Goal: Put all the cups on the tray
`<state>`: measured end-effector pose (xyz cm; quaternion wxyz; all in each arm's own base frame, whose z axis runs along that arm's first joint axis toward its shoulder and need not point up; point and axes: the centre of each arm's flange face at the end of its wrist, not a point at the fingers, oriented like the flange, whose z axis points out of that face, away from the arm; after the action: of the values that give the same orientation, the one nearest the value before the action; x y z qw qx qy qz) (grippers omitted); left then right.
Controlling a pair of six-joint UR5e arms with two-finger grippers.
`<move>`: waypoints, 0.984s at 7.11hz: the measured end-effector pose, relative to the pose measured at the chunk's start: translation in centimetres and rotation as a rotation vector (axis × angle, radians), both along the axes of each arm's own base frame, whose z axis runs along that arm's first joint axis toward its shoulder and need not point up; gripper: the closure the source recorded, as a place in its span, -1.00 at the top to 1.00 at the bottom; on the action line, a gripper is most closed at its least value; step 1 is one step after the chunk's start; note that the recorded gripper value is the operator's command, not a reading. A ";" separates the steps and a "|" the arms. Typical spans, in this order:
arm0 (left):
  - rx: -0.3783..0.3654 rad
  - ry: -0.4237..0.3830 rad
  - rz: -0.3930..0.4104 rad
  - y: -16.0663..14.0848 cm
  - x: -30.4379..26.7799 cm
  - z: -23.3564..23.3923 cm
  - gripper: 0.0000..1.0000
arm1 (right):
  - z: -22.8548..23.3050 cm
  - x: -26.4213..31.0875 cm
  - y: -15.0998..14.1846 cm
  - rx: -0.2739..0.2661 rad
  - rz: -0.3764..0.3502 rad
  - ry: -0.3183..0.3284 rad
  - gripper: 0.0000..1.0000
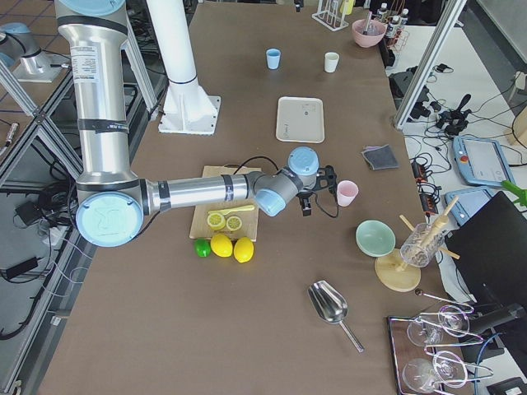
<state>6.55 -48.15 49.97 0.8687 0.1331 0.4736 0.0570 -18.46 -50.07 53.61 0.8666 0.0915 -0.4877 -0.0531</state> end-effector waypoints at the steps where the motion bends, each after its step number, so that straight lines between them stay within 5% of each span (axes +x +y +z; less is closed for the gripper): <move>1: -0.009 0.007 -0.007 0.0 0.6 -0.2 0.96 | -0.2 -1.4 0.6 -0.004 -0.017 0.003 0.97; 4: -0.015 0.014 -0.010 0.0 1.1 -0.5 0.96 | -0.2 -3.3 2.1 -0.011 -0.061 -0.001 0.79; 6: -0.015 0.015 -0.009 0.0 1.2 -0.5 0.96 | -0.2 -4.1 4.1 -0.011 -0.094 -0.001 0.24; 7: -0.015 0.015 -0.009 0.0 1.2 -0.5 0.96 | -0.2 -4.5 4.8 -0.012 -0.109 0.000 -0.34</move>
<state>7.76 -48.11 49.44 0.8664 0.1293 0.4798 0.0483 -23.01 -45.22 53.42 0.8628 0.0596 -0.4925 -0.0975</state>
